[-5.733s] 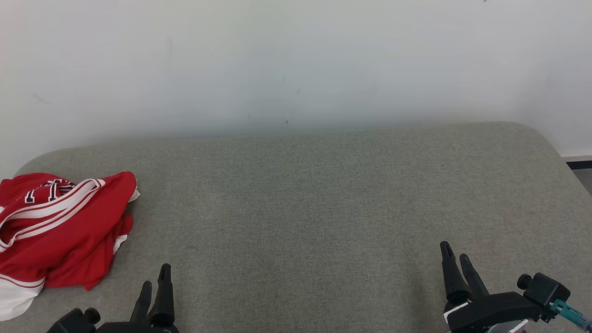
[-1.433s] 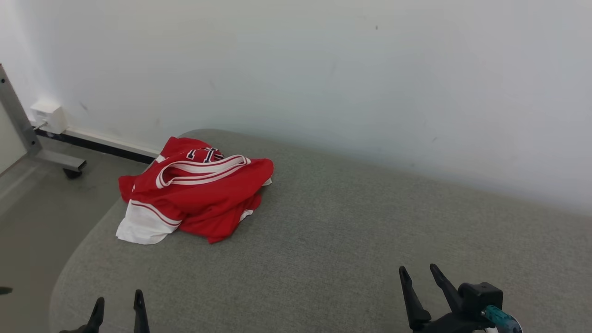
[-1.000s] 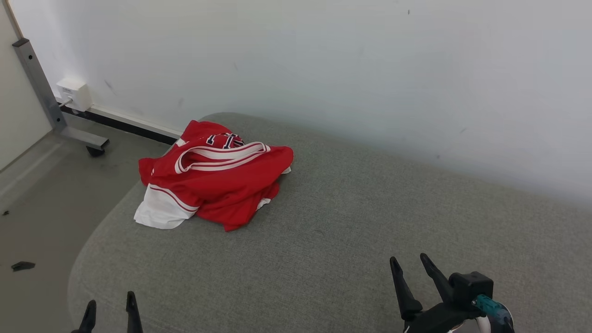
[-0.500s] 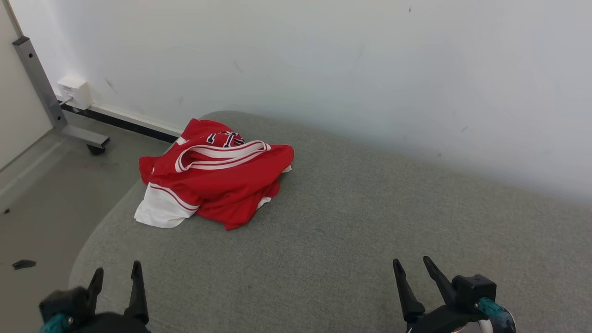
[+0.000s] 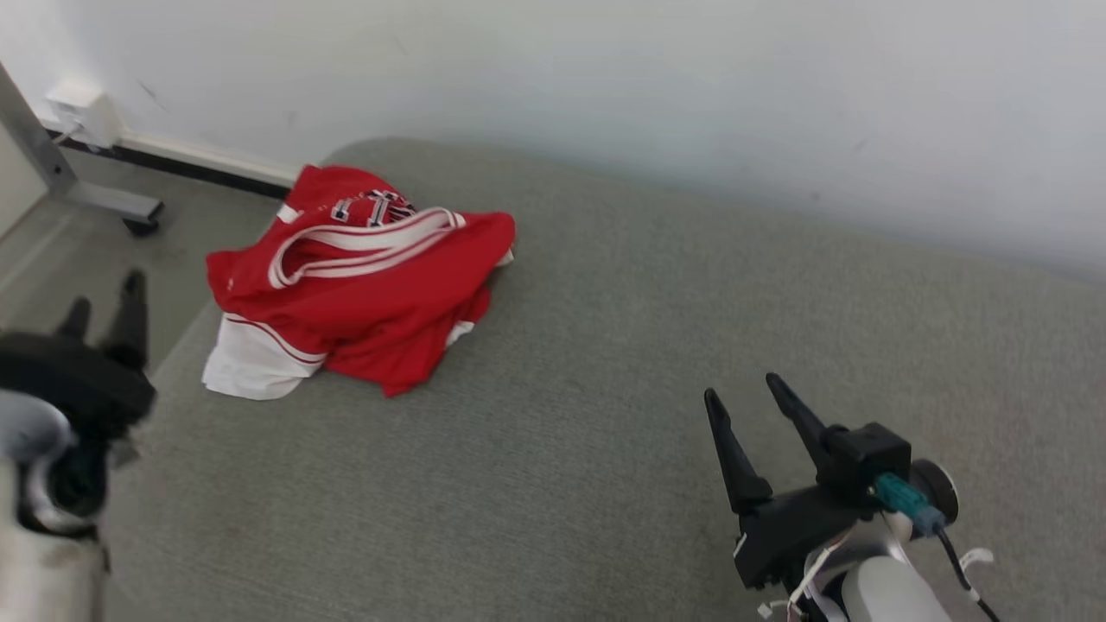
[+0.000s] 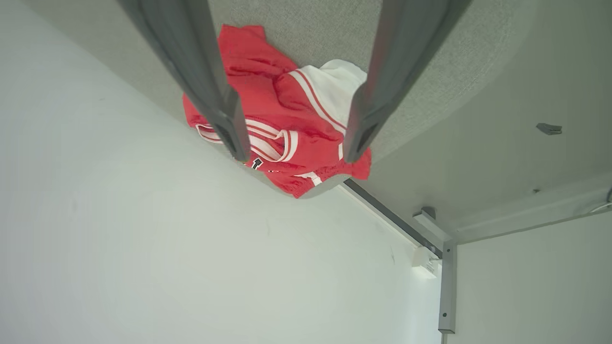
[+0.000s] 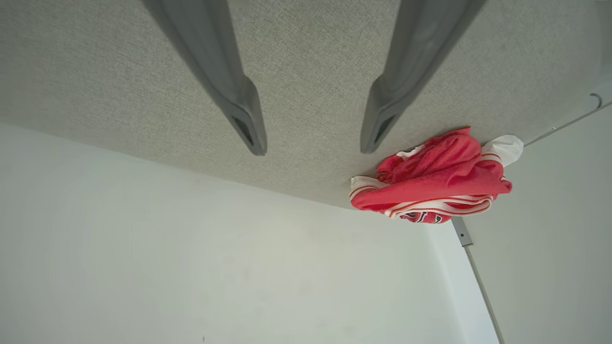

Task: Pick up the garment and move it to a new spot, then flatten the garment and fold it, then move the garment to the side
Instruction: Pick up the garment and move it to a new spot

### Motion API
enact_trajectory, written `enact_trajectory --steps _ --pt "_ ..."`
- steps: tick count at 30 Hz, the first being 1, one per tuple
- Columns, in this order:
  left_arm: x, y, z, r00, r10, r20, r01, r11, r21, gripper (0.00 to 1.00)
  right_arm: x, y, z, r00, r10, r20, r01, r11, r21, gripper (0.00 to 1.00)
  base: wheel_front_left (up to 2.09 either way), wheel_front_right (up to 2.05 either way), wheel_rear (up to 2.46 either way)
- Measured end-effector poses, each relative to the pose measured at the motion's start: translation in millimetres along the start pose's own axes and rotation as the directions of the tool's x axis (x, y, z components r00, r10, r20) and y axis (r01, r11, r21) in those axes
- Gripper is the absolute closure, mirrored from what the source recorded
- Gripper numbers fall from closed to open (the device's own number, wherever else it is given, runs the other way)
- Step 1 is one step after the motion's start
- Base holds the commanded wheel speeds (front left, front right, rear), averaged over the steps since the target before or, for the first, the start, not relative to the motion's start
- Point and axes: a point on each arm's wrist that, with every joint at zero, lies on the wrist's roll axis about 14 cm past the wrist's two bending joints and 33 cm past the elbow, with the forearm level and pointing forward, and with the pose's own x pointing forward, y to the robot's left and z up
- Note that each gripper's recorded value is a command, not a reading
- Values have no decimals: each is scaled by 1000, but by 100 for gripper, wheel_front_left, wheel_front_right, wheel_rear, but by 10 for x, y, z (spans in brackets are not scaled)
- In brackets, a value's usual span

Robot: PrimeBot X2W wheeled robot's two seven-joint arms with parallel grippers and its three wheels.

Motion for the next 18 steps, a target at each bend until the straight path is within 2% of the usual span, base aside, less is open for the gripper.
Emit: enact_trajectory --steps 4,6,8,11,18 --pt "366 -65 79 997 9 -70 -15 996 -93 0 78 -149 10 1000 -18 15 18 1000 10 0 0 0 0" --pt "541 -38 108 992 36 -117 -42 998 -54 0 111 -237 -15 999 -31 17 30 999 18 0 0 0 0" --pt "720 -100 87 986 39 -163 -48 997 -55 0 120 -346 -86 999 -51 9 51 998 37 0 0 0 0" --pt "948 -226 -153 961 39 -275 -61 996 -71 0 128 -515 -209 997 -83 -3 83 995 62 0 0 0 0" --pt "1365 -287 -614 917 87 -389 -91 996 9 0 59 -908 -565 984 -171 -59 176 978 108 0 0 0 0"
